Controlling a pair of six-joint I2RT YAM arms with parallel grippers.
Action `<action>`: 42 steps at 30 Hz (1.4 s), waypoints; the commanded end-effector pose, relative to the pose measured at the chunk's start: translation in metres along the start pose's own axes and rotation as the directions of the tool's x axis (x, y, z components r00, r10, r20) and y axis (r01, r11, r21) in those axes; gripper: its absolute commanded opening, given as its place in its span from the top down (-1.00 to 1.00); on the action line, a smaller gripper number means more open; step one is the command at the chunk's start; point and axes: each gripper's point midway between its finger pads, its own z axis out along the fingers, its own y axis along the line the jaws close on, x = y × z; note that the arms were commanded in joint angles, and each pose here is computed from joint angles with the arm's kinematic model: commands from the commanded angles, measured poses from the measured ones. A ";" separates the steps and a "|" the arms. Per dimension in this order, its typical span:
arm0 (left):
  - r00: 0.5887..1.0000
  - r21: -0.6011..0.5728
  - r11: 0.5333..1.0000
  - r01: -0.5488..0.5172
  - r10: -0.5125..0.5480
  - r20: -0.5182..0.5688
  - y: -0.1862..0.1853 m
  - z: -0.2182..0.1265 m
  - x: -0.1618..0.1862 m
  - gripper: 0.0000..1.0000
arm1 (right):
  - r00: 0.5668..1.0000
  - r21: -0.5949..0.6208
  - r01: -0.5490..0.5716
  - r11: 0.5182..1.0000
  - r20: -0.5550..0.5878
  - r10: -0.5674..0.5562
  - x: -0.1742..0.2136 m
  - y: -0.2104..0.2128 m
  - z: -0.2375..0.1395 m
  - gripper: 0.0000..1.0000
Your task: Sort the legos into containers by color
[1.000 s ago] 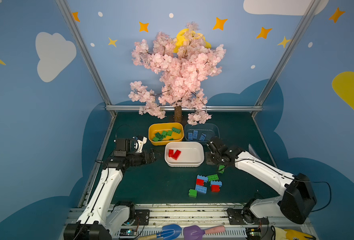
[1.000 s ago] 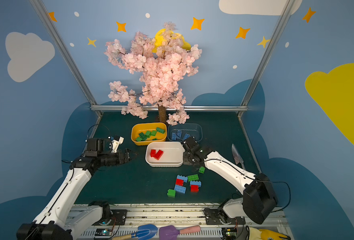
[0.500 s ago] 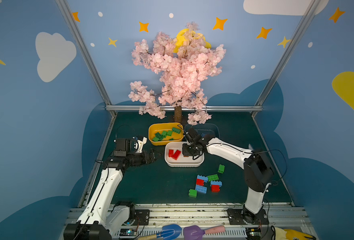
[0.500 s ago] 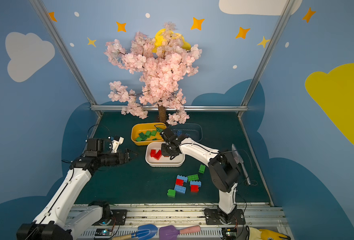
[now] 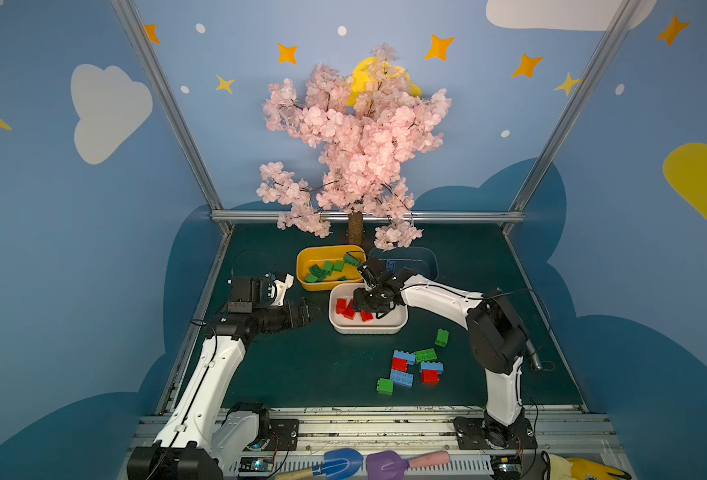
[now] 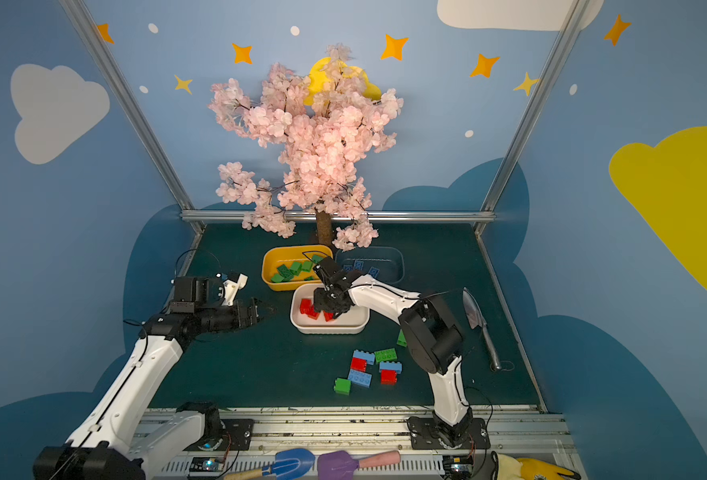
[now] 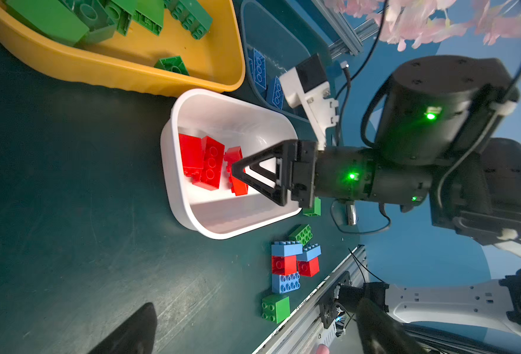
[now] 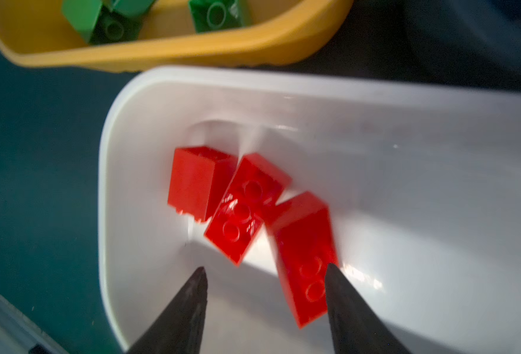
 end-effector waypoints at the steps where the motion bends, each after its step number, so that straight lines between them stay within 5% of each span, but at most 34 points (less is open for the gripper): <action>1: 1.000 0.012 1.000 -0.010 0.010 -0.008 -0.002 0.000 -0.002 -0.99 | 0.993 -0.060 0.115 0.992 0.022 -0.114 0.011 0.006 -0.044 -0.26; 6: 1.000 0.014 1.000 -0.008 0.008 -0.011 -0.001 0.002 -0.001 -0.99 | 0.938 -0.087 0.342 0.936 -0.021 -0.345 0.064 -0.016 -0.077 -0.27; 12: 1.000 0.017 1.000 0.004 -0.004 -0.018 0.002 0.005 -0.001 -0.99 | 0.785 -0.156 0.597 0.787 -0.088 -0.613 0.125 -0.033 -0.095 -0.27; 19: 1.000 0.015 1.000 0.007 -0.007 -0.017 0.003 0.006 -0.001 -0.99 | 0.539 -0.289 0.800 0.525 -0.036 -0.841 0.176 -0.006 -0.085 -0.35; 25: 1.000 0.009 1.000 0.008 -0.007 -0.016 0.004 0.005 0.000 -0.99 | 0.379 -0.279 0.870 0.406 -0.147 -0.913 0.202 -0.013 -0.059 -0.33; 35: 1.000 0.000 1.000 0.014 -0.014 -0.028 0.006 0.006 0.002 -0.99 | 0.260 -0.284 0.905 0.318 -0.226 -0.939 0.219 -0.021 -0.034 -0.23; 42: 0.999 -0.012 1.000 0.007 -0.008 -0.033 0.007 0.005 0.003 -0.99 | 0.212 -0.271 0.919 0.288 -0.276 -0.937 0.221 -0.024 -0.028 0.24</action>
